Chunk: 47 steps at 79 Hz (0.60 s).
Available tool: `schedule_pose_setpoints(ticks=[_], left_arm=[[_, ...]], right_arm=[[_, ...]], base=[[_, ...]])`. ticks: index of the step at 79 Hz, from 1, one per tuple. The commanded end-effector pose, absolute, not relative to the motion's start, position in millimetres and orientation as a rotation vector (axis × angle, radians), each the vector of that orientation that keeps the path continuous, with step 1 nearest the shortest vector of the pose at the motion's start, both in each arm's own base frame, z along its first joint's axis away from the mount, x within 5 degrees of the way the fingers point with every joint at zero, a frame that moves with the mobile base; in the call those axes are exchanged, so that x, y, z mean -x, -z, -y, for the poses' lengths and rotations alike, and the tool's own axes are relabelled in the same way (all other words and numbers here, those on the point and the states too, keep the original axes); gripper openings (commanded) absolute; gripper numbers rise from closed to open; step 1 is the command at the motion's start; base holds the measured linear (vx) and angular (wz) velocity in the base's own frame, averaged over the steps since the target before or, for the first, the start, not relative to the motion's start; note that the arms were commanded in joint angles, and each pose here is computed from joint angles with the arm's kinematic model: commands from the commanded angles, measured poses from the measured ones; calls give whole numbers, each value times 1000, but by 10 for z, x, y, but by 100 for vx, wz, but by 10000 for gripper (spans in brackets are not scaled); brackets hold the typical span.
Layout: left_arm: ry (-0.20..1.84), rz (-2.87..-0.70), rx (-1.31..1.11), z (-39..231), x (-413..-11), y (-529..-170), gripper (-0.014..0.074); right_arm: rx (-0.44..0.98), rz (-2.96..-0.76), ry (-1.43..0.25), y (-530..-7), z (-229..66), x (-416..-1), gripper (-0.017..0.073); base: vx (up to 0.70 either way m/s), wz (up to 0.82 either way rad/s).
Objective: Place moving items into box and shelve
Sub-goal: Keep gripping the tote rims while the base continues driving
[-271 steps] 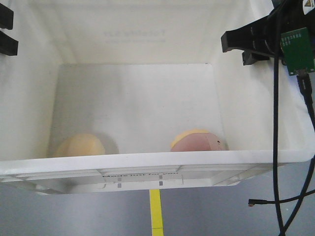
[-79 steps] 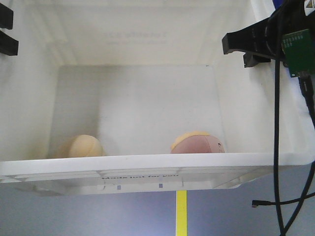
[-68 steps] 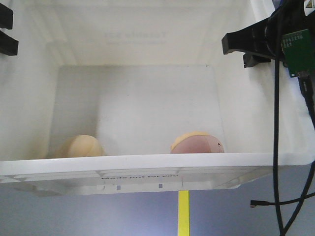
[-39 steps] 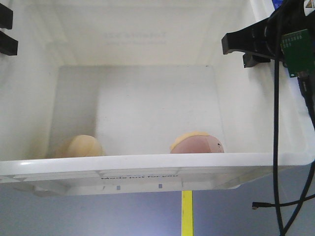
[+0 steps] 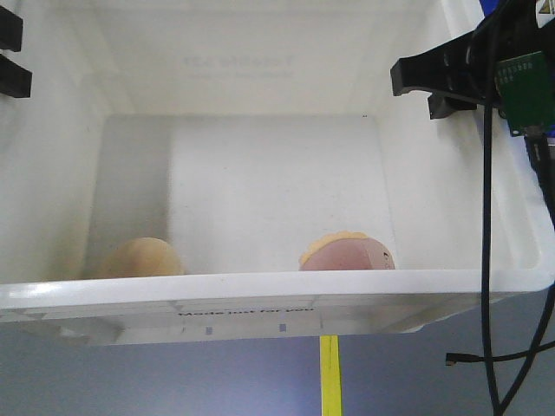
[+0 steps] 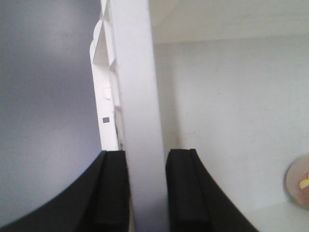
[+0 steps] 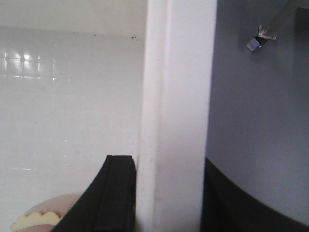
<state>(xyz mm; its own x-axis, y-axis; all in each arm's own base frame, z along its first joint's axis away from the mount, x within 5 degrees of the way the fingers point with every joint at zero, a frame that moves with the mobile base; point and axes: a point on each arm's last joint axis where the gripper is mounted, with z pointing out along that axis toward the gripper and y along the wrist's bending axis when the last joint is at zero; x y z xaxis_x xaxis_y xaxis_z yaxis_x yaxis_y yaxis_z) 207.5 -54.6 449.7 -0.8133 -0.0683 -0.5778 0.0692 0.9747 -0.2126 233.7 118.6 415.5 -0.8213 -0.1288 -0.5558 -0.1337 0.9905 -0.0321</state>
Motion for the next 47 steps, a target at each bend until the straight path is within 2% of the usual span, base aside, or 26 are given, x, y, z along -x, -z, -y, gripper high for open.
schedule_pose_setpoints(ticks=[1, 47], left_arm=[[364, -2360, -18, 563, -1965, -4735, -6], [361, -2361, -18, 562, -1969, -4733, -6]], right_arm=[[179, -2383, 5, -4425, -1085, -2304, -6], [179, -2381, 7, -4426, -1084, -2305, -6]], base=[[54, -7], [56, -3]])
